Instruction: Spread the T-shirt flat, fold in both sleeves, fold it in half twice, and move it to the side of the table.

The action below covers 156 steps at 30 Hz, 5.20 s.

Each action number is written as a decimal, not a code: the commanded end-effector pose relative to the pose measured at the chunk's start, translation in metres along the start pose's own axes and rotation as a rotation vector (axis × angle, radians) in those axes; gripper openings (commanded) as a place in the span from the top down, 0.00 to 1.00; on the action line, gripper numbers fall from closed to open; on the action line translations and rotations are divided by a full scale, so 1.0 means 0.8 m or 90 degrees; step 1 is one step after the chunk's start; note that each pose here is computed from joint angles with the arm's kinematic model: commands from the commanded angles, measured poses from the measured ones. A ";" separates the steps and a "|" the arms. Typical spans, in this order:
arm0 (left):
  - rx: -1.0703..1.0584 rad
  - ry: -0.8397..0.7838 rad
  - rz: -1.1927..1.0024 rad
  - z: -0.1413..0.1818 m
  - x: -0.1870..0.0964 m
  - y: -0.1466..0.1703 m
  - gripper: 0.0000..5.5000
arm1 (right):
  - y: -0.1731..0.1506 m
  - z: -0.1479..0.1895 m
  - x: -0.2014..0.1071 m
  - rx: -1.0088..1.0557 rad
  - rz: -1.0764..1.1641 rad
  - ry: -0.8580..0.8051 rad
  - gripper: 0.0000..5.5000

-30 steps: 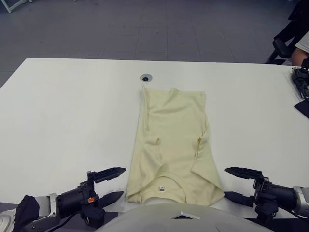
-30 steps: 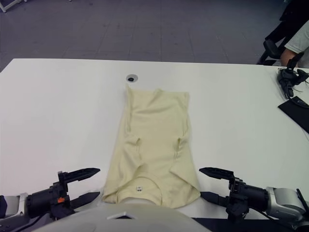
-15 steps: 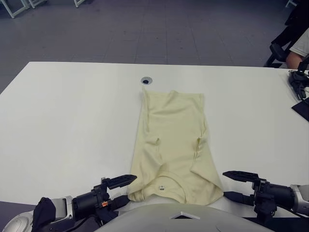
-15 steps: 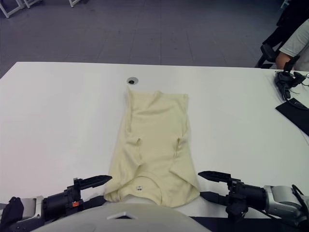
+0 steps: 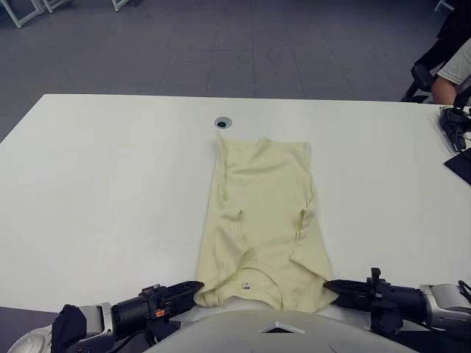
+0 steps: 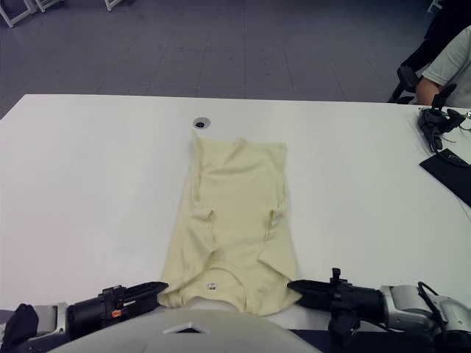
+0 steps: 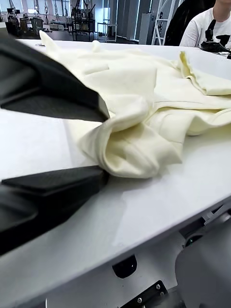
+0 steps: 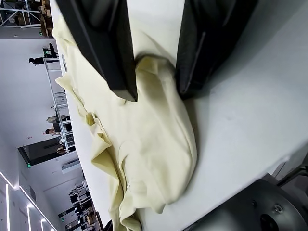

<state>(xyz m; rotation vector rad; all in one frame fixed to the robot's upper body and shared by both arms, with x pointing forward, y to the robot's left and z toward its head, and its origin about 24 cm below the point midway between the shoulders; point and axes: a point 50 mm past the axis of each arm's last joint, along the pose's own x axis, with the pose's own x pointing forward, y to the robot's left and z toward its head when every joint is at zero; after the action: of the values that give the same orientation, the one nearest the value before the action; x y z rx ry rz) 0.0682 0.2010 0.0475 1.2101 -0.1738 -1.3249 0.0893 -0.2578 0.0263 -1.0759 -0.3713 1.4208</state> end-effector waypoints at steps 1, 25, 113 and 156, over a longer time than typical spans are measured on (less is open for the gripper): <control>-0.006 0.012 -0.013 -0.009 -0.006 -0.001 0.85 | 0.017 0.003 0.002 0.033 0.057 0.026 0.88; -0.030 0.017 0.001 -0.010 -0.004 -0.011 1.00 | 0.011 -0.010 -0.019 0.032 -0.002 0.092 0.47; -0.865 -0.315 -0.122 0.026 -0.078 0.205 1.00 | -0.214 0.011 0.034 0.962 0.145 -0.274 1.00; -0.986 -0.014 0.123 -0.116 -0.052 0.148 1.00 | -0.210 -0.153 0.092 0.858 -0.055 0.039 1.00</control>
<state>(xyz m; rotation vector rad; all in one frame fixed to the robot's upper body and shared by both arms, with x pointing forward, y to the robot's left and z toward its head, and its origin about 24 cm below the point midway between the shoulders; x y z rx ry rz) 0.1927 0.2617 0.1202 -0.1545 0.6236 -0.8814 0.2987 -0.2013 0.0644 0.0267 0.5600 1.1885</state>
